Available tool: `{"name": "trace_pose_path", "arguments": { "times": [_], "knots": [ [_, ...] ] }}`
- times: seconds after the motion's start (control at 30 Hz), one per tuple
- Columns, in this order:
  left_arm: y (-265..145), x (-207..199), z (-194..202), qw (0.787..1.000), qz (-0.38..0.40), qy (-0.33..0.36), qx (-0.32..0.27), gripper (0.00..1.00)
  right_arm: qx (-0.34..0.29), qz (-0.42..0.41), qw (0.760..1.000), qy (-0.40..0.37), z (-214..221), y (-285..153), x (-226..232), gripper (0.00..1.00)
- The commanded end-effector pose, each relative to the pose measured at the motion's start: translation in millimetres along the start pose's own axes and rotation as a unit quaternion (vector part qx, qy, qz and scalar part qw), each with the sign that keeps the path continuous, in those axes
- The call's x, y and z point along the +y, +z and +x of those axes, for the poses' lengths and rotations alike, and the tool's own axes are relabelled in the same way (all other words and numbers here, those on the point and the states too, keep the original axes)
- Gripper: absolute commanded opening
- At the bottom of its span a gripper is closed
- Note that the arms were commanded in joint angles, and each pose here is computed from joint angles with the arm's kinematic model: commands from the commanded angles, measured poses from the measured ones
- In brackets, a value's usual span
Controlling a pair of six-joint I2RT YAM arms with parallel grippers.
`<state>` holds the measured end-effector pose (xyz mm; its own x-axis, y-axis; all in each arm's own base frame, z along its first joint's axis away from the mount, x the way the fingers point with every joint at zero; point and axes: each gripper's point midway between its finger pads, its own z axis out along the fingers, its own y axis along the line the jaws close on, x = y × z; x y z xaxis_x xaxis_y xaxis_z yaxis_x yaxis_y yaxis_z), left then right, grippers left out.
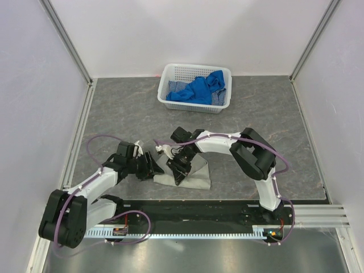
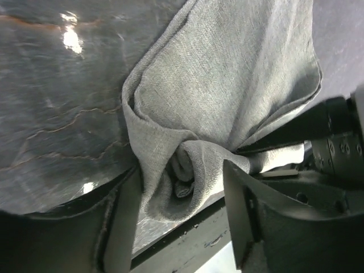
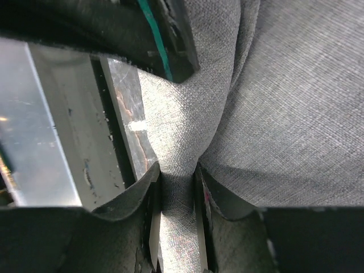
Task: Fold the napkin, place the utensils inside, and roll it up
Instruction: Roll the napkin with the utensil
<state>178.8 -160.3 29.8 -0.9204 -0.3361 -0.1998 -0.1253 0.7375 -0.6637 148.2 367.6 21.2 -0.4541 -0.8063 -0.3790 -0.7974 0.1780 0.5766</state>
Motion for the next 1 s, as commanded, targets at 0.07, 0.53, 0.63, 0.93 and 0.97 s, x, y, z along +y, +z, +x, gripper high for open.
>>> {"name": "trace_pose_path", "arguments": {
  "times": [0.07, 0.53, 0.63, 0.93, 0.97],
  "knots": [
    [5.8, -10.5, 16.6, 0.998, 0.042, 0.013, 0.045, 0.4, 0.011, -0.055, 0.998, 0.039, 8.4, 2.2, -4.0, 0.35],
    [6.9, -4.5, 16.4, 0.999, 0.015, 0.005, 0.051, 0.02, -0.094, 0.159, 0.981, -0.066, -24.0, -59.5, -9.1, 0.71],
    [7.1, -3.1, 15.9, 0.999, 0.008, 0.003, 0.054, 0.02, -0.118, 0.251, 0.952, -0.131, -22.1, -65.7, -3.5, 0.75],
    [9.1, -6.9, 11.4, 0.997, 0.002, 0.01, 0.072, 0.02, -0.112, 0.33, 0.915, -0.202, -7.0, -44.1, 3.6, 0.8],
    [9.7, -6.2, 11.5, 0.997, 0.001, 0.011, 0.074, 0.02, -0.105, 0.332, 0.915, -0.201, -4.3, -39.5, 0.1, 0.8]
  ]
}}
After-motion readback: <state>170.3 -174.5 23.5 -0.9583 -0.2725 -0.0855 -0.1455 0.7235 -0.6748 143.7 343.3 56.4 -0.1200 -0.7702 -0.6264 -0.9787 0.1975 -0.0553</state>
